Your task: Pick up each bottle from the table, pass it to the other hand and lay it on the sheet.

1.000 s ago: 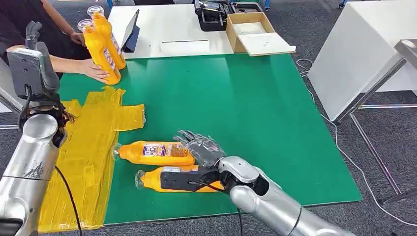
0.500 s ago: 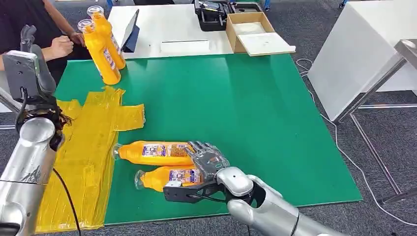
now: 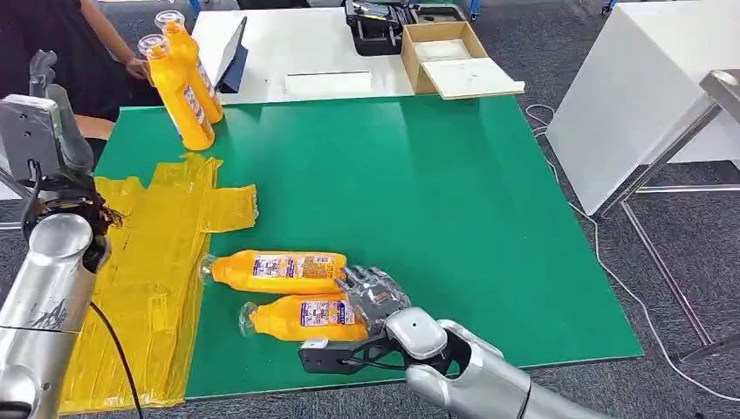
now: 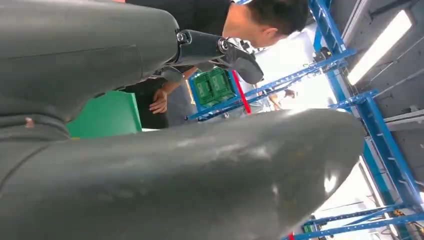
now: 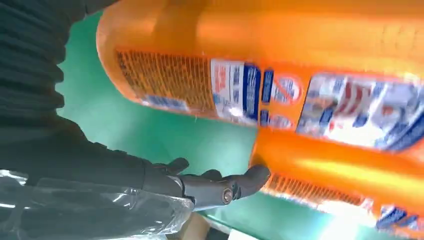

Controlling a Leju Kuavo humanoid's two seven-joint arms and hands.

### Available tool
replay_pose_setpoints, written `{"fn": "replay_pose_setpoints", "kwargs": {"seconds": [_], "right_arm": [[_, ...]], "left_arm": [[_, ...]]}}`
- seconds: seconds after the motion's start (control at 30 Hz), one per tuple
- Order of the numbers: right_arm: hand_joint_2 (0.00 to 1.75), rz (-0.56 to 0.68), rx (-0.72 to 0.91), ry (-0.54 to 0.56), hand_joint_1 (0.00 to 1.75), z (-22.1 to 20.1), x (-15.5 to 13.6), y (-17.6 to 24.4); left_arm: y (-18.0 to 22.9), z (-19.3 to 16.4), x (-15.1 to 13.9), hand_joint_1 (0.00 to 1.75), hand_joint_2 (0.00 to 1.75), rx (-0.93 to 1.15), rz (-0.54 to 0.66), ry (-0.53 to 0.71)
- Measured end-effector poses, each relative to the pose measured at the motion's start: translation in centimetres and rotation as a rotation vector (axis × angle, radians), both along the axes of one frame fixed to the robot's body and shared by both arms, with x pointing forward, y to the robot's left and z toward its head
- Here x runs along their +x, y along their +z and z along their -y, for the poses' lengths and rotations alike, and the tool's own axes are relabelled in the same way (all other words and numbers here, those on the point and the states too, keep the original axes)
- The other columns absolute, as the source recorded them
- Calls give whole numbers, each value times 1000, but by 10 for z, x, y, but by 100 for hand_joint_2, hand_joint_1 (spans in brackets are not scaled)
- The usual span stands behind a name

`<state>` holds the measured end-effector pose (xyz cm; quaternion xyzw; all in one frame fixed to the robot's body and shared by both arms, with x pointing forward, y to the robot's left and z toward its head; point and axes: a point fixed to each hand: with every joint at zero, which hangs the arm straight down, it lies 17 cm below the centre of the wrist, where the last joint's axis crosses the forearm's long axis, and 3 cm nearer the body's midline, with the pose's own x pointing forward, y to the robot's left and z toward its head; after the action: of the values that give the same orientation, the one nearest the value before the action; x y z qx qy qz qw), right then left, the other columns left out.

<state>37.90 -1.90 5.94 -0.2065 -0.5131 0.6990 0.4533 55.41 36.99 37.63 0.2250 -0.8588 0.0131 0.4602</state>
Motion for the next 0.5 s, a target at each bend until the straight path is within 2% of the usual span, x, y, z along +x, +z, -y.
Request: {"fn": "replay_pose_setpoints", "kwargs": {"seconds": [0.5], "right_arm": [[175, -21, -36, 30, 0, 1, -10, -13]], "left_arm": [[1, -10, -2, 0, 0, -10, 11, 17]]}}
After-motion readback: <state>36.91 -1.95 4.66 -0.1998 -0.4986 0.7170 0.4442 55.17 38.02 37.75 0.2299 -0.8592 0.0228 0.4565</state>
